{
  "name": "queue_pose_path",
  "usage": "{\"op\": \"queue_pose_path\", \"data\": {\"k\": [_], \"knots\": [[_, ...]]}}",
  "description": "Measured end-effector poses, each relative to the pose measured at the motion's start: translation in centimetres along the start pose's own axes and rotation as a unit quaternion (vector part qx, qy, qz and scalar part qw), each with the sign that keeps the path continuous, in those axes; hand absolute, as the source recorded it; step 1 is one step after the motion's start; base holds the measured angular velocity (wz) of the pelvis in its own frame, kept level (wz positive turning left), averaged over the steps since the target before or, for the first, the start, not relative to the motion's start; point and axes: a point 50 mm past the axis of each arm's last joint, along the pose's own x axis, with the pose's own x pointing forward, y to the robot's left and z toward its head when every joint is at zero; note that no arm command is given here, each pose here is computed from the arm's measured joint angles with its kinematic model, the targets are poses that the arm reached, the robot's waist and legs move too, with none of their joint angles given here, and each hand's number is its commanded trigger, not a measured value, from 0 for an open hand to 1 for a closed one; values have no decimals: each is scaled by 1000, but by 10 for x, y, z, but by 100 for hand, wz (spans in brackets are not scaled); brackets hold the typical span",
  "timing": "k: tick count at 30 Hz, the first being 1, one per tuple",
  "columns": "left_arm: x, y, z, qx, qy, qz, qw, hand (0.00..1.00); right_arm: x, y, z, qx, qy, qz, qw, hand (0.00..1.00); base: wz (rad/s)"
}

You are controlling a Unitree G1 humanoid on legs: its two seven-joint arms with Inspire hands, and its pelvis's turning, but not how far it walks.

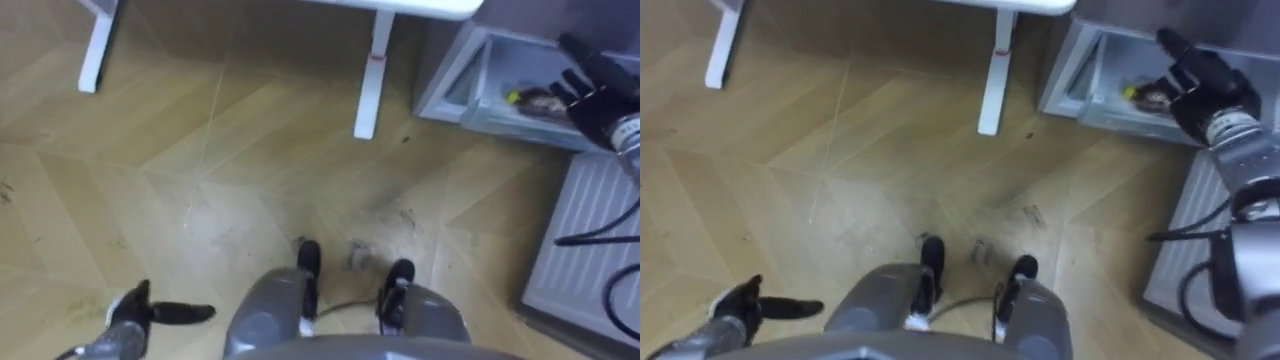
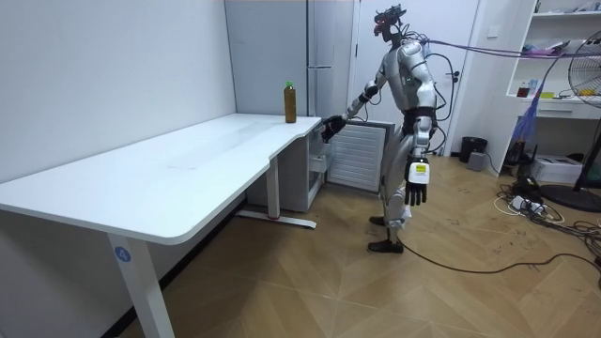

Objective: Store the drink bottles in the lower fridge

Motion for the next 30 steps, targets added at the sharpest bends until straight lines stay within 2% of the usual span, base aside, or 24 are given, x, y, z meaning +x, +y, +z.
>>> {"op": "queue_pose_path", "data": {"k": [5, 9, 15, 20, 25, 30], "knots": [[-1, 0, 5, -11, -15, -7, 1000, 0, -8, -18, -10, -28, 17, -21, 999, 0, 0], [-1, -1, 6, -23, -21, -6, 1000, 0, -25, -50, -30, -80, 54, -53, 994, 0, 3], [-3, -2, 0, -32, -21, -2, 999, 0, -54, -85, -93, -98, 137, -90, 982, 0, 0], [-3, -8, -4, -24, -20, 1, 1000, 0, -93, -112, -151, -137, 229, -135, 954, 0, 0], [-6, -18, -17, -40, -8, 7, 999, 0, -118, -121, -192, -181, 289, -170, 925, 0, 1], [-8, -26, -27, -64, 0, 15, 998, 0, -137, -125, -215, -220, 311, -201, 902, 0, -1]]}}
